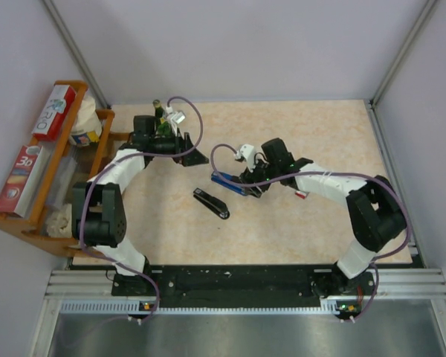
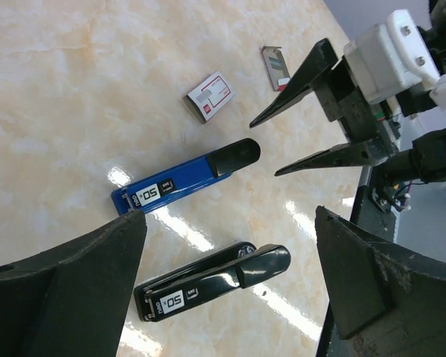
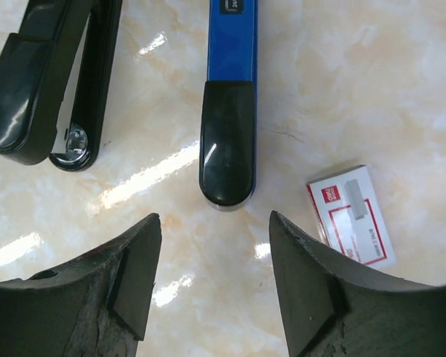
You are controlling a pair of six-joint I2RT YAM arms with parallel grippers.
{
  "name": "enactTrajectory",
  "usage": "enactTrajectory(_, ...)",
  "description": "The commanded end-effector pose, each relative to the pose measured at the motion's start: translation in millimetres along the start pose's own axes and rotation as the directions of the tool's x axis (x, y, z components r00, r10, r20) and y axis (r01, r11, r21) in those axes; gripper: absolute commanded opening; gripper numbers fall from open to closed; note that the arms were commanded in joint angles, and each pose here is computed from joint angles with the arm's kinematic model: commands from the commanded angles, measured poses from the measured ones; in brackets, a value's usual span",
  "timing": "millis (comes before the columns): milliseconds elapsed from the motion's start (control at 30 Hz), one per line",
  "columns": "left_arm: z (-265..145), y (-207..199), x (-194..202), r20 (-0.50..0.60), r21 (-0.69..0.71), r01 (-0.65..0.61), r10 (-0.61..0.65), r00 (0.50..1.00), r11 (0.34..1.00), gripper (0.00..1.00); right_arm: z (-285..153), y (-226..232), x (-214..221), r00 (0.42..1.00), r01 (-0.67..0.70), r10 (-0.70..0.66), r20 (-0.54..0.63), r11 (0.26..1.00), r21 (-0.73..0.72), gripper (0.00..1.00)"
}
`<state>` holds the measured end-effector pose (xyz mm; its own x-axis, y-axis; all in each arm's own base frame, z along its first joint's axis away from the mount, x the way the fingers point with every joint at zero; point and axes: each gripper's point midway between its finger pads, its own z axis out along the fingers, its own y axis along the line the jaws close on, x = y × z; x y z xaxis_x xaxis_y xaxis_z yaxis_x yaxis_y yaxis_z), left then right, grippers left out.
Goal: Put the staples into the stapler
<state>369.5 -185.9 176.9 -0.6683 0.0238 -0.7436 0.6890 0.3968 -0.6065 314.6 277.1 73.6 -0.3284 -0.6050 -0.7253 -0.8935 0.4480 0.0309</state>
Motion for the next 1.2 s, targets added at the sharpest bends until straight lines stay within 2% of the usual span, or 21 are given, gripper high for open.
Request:
enactTrajectory(0,-19.2,-23.0,-28.4,0.019,-0.055,-0.175,0.176,0.984,0.983,0.99,-39.1,-8.0,-35.5,0.996,0.041,-0.047,0.074,0.996,0.079,0.62)
enactTrajectory(167,-32.6,-40.8,-28.3,0.014,-0.086,-0.243,0.245,0.969,0.966,0.99,-60.2,-10.8,-44.6,0.993,0.045,-0.059,0.098,0.990,0.136,0.67)
enactTrajectory(300,-43.4,-51.8,-23.4,-0.025,-0.103,-0.251,0.249,0.968,0.963,0.99,-74.8,-16.2,-51.9,0.993,0.038,-0.059,0.107,0.981,0.189,0.76)
enactTrajectory(367,-49.7,-55.1,-17.5,-0.061,-0.122,-0.254,0.248,0.967,0.959,0.99,-84.3,-20.3,-55.8,0.991,0.036,-0.063,0.115,0.974,0.225,0.83)
enactTrajectory(433,-57.5,-52.0,-13.1,-0.108,-0.170,-0.279,0.264,0.958,0.945,0.99,-93.0,-24.0,-56.6,0.991,0.027,-0.060,0.118,0.964,0.263,0.99)
enactTrajectory(700,-81.6,-47.4,0.4,-0.176,-0.298,-0.338,0.297,0.939,0.892,0.99,-126.8,-45.1,-49.9,0.993,-0.030,-0.024,0.119,0.900,0.436,0.99)
enactTrajectory(933,-97.0,-59.1,11.7,-0.147,-0.363,-0.360,0.329,0.933,0.859,0.99,-175.1,-66.0,-40.9,0.992,-0.072,-0.013,0.129,0.770,0.634,0.99)
enactTrajectory(1033,-110.5,-64.5,8.6,-0.116,-0.447,-0.386,0.375,0.920,0.807,0.99,-195.6,-67.3,-44.0,0.982,-0.112,-0.027,0.190,0.724,0.681,0.99)
enactTrajectory(1100,-124.4,-66.7,-2.8,-0.070,-0.540,-0.388,0.420,0.905,0.747,0.99,-208.9,-66.0,-48.7,0.969,-0.143,-0.043,0.242,0.703,0.697,0.99)
enactTrajectory(1167,-134.5,-68.9,-5.2,-0.074,-0.584,-0.419,0.469,0.880,0.695,0.99,-221.1,-66.0,-54.7,0.953,-0.178,-0.063,0.298,0.679,0.712,0.99)
